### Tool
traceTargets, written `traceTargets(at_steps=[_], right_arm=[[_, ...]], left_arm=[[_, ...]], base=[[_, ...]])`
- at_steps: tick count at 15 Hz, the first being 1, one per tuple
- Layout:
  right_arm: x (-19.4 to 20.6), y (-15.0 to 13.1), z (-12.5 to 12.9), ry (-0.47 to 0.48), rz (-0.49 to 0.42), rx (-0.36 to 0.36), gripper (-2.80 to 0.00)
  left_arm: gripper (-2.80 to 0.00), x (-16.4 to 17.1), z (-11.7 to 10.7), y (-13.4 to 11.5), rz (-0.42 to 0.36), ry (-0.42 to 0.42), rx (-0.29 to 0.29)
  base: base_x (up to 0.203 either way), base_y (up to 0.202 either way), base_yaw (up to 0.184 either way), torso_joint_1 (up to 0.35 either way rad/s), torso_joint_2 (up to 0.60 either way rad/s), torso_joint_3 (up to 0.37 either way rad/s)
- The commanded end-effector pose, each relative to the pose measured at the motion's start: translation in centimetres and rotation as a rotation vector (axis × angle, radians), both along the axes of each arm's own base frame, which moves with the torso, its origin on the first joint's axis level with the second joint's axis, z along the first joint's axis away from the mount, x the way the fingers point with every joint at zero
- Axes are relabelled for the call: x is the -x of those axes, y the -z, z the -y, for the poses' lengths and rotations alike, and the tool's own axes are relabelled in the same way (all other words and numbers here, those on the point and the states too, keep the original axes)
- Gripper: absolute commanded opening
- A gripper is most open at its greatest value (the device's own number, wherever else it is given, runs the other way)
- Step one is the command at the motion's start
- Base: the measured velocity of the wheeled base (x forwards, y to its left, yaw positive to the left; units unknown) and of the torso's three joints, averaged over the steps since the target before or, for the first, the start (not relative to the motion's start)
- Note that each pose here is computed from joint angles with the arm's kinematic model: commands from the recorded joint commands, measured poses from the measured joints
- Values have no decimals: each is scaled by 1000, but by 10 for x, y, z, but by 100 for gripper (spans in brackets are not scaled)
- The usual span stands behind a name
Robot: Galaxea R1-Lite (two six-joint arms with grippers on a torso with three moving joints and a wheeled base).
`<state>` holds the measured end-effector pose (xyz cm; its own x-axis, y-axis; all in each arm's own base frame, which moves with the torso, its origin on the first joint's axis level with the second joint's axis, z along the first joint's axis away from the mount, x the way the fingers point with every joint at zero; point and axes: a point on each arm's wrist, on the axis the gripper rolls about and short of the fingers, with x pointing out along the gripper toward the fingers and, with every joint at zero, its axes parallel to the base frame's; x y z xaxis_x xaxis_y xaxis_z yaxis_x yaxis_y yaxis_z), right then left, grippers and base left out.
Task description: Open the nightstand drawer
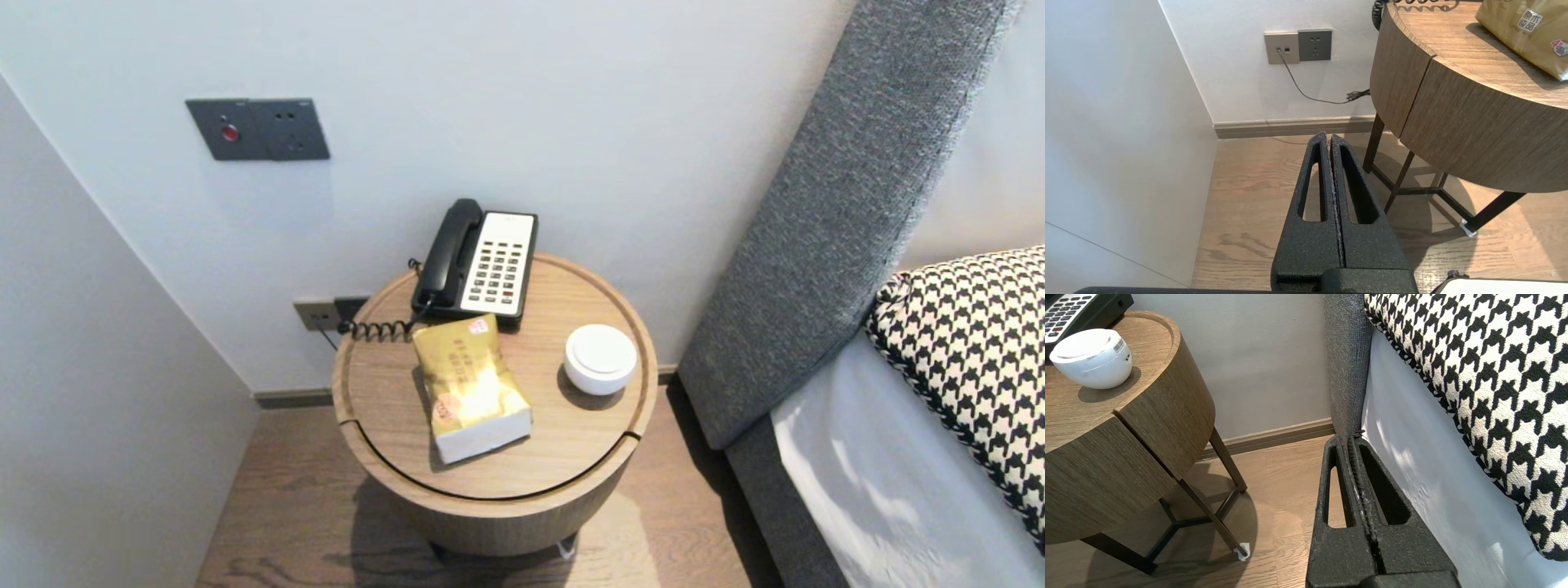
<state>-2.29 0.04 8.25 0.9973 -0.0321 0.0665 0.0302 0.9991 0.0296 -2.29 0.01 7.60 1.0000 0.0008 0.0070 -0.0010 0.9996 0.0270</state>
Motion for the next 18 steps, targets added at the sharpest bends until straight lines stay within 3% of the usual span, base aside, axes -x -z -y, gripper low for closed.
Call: traceTargets(at_steps=[1,18], right_arm=[[-2,7,0,0,-28,-1,-280],[-2,7,0,0,-28,-1,-280]], left_arm=[[-280,0,0,0,-1,-1,-1],[-280,0,0,-1,3,-5,-1]], base=[[0,0,0,0,0,0],[0,0,0,0,0,0]])
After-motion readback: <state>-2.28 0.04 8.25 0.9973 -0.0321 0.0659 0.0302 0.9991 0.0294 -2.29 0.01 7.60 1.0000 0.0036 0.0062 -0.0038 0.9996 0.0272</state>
